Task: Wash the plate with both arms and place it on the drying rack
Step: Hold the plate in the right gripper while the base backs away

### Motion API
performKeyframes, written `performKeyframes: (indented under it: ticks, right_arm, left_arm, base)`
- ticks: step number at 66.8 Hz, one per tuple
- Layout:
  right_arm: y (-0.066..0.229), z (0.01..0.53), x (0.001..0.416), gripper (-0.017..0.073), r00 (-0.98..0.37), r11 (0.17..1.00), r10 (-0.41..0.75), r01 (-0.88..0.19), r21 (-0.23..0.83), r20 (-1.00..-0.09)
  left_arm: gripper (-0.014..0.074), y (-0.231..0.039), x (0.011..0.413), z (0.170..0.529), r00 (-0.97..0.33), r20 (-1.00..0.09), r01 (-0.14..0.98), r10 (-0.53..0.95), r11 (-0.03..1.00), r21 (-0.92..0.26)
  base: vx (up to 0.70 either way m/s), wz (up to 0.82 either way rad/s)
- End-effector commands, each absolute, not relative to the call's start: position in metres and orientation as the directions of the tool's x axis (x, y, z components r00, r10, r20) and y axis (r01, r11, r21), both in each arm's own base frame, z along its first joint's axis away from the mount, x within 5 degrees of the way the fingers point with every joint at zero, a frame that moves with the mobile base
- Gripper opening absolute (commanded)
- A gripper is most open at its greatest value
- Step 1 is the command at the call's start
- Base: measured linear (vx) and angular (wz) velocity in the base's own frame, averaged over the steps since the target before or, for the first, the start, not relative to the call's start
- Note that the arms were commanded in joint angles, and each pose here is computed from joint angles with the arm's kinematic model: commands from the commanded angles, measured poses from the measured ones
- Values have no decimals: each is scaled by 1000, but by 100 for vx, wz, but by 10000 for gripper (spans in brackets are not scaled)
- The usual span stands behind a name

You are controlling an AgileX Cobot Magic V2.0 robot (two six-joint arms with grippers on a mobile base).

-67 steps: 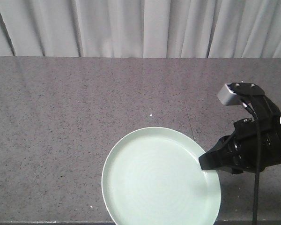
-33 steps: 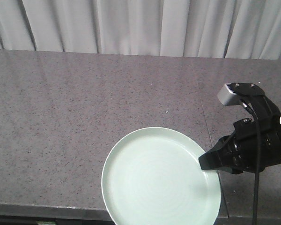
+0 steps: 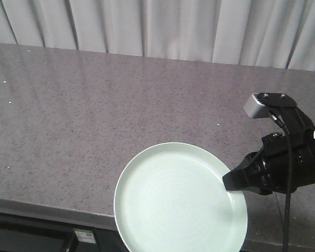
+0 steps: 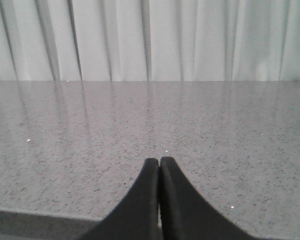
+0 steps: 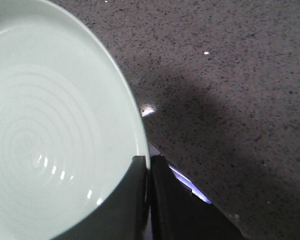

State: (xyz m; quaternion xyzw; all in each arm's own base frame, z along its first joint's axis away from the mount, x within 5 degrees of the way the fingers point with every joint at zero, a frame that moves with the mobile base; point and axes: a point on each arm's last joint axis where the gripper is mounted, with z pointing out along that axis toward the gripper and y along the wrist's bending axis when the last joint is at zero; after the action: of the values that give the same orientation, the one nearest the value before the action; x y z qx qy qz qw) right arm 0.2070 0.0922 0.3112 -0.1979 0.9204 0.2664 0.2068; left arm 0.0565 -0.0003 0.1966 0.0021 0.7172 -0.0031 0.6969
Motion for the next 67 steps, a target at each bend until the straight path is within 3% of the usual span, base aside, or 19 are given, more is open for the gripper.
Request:
performKeyframes:
  ticks: [1,67]
  right_arm:
    - [94,327,205,-4,-809,762,-218,-491,422,-546]
    - [94,327,205,-4,-808,762,-218,-492,422,-548]
  left_arm:
    - [-6,-1,54,213,87,-996,19,-20,1000,-19]
    - [-6,-1,54,213,87,-996,19,-20,1000,-19]
  base:
    - [-5,31]
    - [-8,45]
